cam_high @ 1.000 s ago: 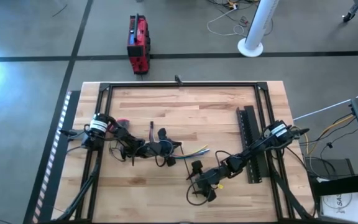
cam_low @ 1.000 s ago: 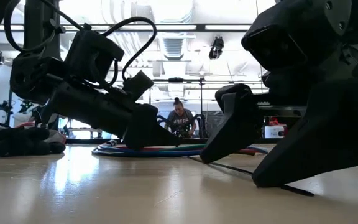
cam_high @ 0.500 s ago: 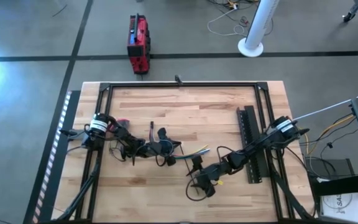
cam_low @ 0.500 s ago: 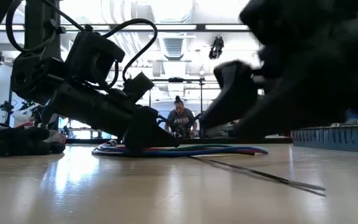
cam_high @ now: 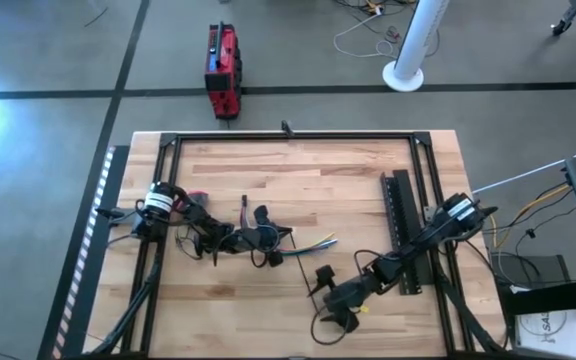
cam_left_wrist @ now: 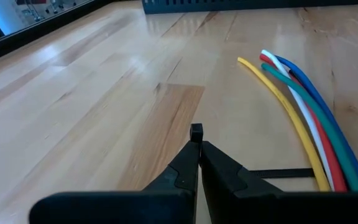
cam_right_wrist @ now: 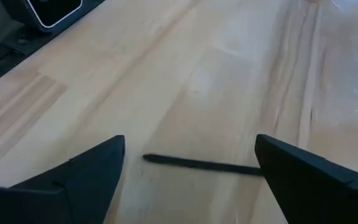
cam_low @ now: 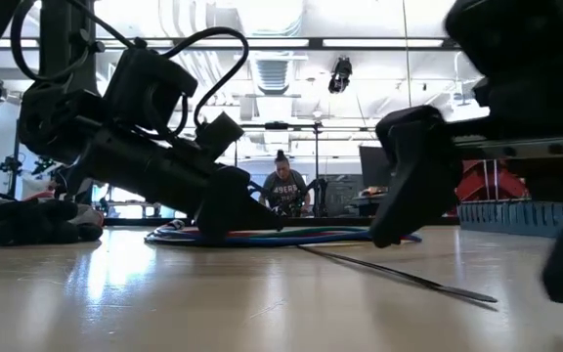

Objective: Ziptie cables
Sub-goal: Wrap the colored cable wires with the black zip tie

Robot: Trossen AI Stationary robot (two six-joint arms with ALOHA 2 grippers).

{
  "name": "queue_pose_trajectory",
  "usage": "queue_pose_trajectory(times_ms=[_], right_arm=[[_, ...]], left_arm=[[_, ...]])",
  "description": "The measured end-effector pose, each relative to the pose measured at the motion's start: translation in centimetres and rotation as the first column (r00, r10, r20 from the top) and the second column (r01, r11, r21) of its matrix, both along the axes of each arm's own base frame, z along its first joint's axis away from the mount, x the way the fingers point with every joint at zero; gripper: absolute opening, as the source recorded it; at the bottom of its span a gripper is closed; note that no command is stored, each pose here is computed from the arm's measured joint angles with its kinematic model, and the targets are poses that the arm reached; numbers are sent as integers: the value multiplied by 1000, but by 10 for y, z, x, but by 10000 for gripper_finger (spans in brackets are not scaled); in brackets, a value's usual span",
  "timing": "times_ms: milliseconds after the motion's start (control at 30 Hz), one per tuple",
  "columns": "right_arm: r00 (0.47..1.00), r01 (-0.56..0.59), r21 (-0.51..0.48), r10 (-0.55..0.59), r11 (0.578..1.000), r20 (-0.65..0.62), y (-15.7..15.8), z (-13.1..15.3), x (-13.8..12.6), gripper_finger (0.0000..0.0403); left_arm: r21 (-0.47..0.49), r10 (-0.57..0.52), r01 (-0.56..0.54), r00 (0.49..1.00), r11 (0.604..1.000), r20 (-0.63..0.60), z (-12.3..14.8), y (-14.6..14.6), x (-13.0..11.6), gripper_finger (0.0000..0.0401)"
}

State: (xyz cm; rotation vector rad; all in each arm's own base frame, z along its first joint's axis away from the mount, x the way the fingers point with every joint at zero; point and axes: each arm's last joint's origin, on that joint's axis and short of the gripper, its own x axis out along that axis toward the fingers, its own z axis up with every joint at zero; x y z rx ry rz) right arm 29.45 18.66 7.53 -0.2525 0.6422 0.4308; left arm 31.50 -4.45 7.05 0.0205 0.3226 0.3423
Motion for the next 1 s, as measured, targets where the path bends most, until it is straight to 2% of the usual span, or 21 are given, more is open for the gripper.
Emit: queue_pose_trajectory(times_ms=[200, 467, 567, 767, 1000], right_arm=[[1000, 3, -84, -3, 996, -9, -4, -4, -4, 339], [996, 4, -59, 1, 998, 86, 4, -3, -3, 335], [997, 27, -63, -22, 998, 78, 2, -11, -2, 339], [990, 41, 10, -42, 999, 137, 3, -24, 5, 337], [992, 61, -6, -60, 998, 110, 1, -26, 5, 337]], left_arm=[[14, -8, 7, 1000, 1000, 4, 2, -1, 3, 0], [10, -3, 3, 1000, 1000, -4, 1, 0, 3, 0], [6, -1, 1, 1000, 1000, -6, 1, 0, 3, 0], [-16, 12, -12, 1000, 1000, -19, -1, 0, 2, 0], [-15, 13, -14, 1000, 1000, -28, -2, 0, 2, 0]])
